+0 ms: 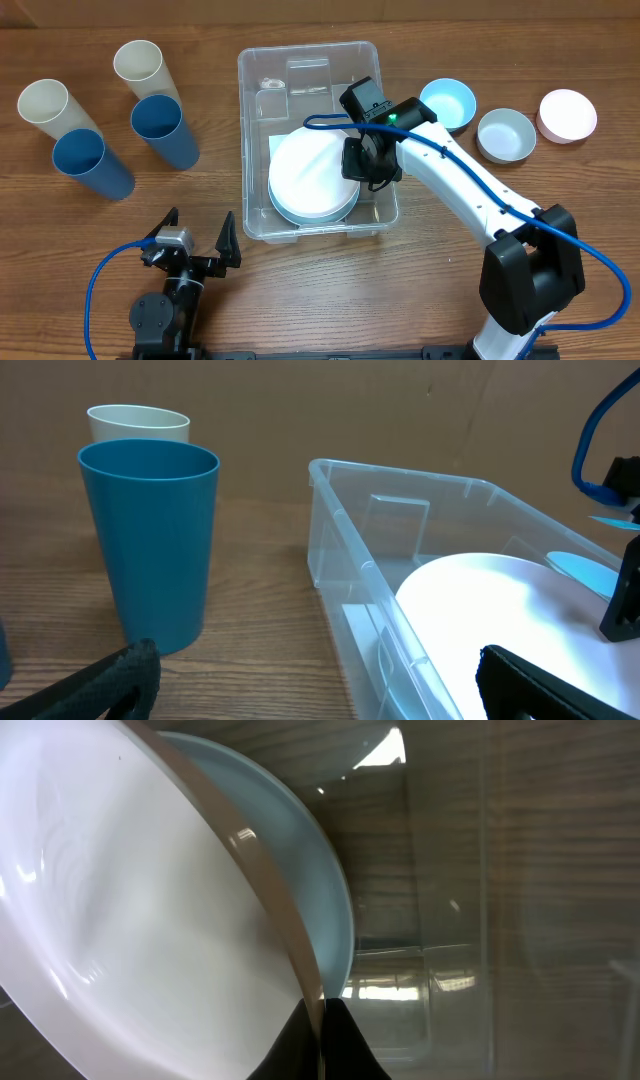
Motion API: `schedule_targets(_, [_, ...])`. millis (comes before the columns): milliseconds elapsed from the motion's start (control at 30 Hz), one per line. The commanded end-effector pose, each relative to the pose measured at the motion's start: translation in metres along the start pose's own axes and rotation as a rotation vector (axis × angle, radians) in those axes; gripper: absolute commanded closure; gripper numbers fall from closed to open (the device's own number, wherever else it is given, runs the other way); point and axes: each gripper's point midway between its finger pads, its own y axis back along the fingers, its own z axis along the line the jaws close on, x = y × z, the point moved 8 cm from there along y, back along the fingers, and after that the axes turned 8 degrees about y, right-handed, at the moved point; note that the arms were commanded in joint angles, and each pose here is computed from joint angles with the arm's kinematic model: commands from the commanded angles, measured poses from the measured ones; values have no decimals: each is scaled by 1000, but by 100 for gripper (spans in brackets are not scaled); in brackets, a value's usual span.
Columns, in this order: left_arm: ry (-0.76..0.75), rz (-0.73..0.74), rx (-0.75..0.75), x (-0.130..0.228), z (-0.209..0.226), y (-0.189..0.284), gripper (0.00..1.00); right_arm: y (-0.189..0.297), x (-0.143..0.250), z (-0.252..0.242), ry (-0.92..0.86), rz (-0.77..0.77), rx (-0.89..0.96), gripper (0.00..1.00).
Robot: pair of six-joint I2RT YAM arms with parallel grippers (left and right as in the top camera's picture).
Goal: Pack container
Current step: 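Stack the pink plate onto the plates in the bin and release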
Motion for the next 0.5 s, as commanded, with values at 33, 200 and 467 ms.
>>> schedule_targets(33, [14,0,9,1,0,0,0,3,9,10,64,16,-9,69])
schedule_targets(200, [14,0,9,1,0,0,0,4,26,6,144,109,20,64])
schedule_targets(467, [14,0,9,0,0,0,0,11,34,-1,208,167,76,58])
